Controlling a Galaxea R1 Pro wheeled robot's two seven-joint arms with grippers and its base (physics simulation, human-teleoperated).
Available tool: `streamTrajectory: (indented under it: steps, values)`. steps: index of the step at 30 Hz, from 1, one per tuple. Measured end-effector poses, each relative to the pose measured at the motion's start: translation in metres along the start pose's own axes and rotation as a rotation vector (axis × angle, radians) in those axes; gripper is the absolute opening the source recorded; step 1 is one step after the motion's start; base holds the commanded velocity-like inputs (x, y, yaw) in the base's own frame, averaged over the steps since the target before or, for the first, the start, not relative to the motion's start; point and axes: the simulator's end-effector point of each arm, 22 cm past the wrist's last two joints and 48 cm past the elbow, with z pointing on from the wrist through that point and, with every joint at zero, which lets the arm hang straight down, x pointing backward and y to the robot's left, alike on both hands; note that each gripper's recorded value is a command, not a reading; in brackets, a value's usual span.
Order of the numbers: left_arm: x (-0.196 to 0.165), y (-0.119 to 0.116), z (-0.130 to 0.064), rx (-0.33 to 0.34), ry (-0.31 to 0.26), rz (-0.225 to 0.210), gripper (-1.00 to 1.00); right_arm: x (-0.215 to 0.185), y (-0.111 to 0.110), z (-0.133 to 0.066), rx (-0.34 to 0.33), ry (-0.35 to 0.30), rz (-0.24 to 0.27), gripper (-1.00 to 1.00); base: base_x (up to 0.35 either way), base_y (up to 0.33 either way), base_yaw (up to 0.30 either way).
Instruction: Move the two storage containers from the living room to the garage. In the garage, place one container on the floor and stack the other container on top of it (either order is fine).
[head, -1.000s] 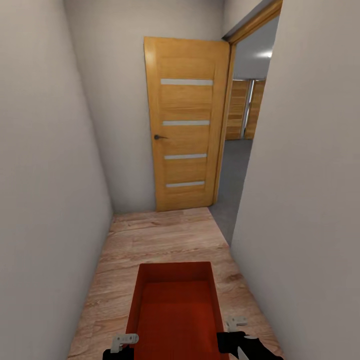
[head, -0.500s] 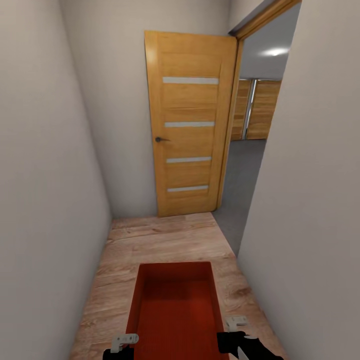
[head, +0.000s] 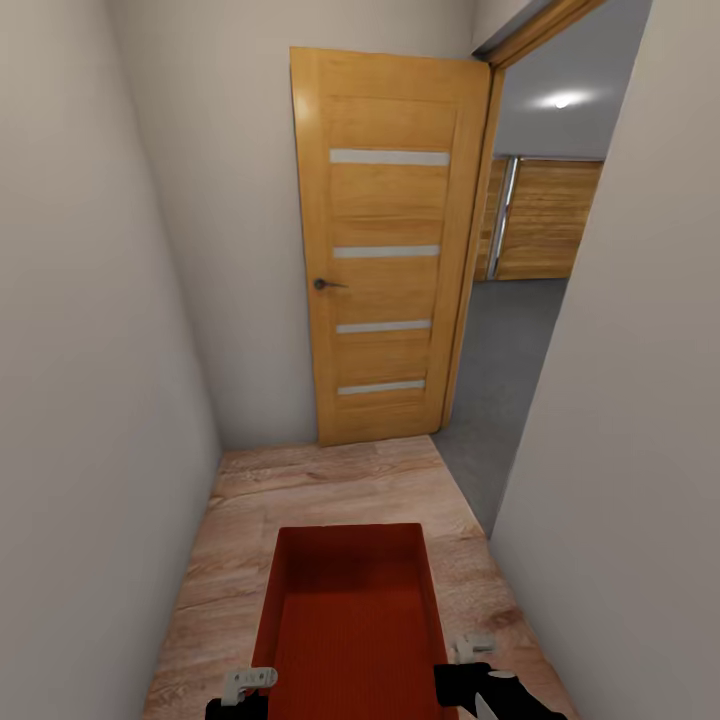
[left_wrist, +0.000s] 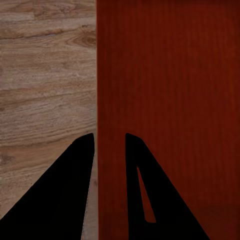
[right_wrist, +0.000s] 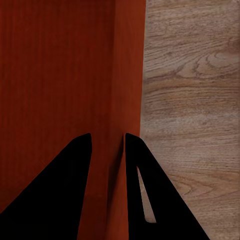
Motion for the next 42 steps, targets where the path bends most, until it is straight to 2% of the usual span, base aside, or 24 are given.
streamTrajectory:
  steps: [24, 42]
  values:
    - [-0.0001, -0.0001, 0.0000, 0.000, -0.001, 0.000, -1.00, -0.0002, 0.0000, 0.0000, 0.000, 0.000, 0.000, -1.00, 0.340, 0.078, -0.003]
    - [0.0000, -0.0002, 0.0000, 0.000, 0.000, 0.000, -1.00, -0.0001, -0.0001, 0.0000, 0.000, 0.000, 0.000, -1.00, 0.341, 0.040, -0.220]
